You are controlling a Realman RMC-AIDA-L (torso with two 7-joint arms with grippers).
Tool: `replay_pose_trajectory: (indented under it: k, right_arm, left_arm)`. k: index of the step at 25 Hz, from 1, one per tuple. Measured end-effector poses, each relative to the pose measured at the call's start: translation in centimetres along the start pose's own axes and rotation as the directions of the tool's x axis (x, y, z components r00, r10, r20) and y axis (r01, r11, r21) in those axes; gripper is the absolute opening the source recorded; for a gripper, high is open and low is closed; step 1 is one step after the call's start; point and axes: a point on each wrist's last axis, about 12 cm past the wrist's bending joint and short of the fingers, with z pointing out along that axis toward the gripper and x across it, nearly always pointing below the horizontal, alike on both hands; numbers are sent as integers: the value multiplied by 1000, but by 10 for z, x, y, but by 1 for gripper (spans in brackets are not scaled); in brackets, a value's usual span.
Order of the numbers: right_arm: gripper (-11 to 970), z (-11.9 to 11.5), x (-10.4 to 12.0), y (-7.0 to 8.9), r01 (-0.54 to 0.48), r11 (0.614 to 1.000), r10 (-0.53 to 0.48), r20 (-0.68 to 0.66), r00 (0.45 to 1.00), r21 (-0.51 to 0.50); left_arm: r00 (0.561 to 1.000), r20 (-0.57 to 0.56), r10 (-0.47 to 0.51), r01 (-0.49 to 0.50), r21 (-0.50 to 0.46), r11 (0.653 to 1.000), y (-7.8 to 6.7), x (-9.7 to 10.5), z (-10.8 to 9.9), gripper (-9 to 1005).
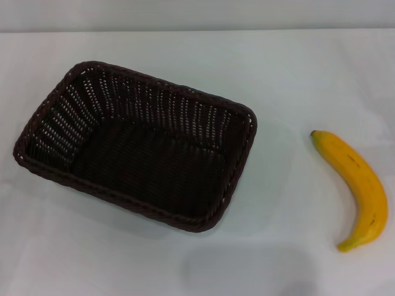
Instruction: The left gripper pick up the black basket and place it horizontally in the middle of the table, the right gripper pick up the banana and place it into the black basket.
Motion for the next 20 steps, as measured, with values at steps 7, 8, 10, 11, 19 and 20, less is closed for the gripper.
replay_pose_trajectory:
  k: [7, 8, 10, 11, 19, 20]
  right_arm:
    - [856, -1, 0, -1, -13, 1000, 13, 1, 1000, 3]
    - [856, -1, 0, -1, -19, 1000, 19, 3, 1000, 6]
    - [856, -1, -1, -2, -28, 1000, 28, 9, 1000, 7]
    - [856, -1, -2, -3, -27, 1000, 27, 13, 1000, 4]
    - [855, -5, -3, -2, -51, 999, 51, 33, 998, -6]
    - [855, -5, -3, -2, -57, 998, 57, 32, 998, -5]
  left_arm:
    - [1000, -10, -16, 16, 8, 1000, 0, 0, 1, 894]
    - [999, -18, -30, 30, 13, 999, 1, -2, 1, 894]
    - [998, -40, -58, 59, 15, 998, 5, -8, -1, 894]
    - [996, -53, -71, 72, 14, 997, 8, -13, -2, 894]
    - [965, -239, -112, 128, 52, 990, 17, -48, 10, 894]
    - [957, -271, -108, 127, 56, 990, 18, -55, 14, 894]
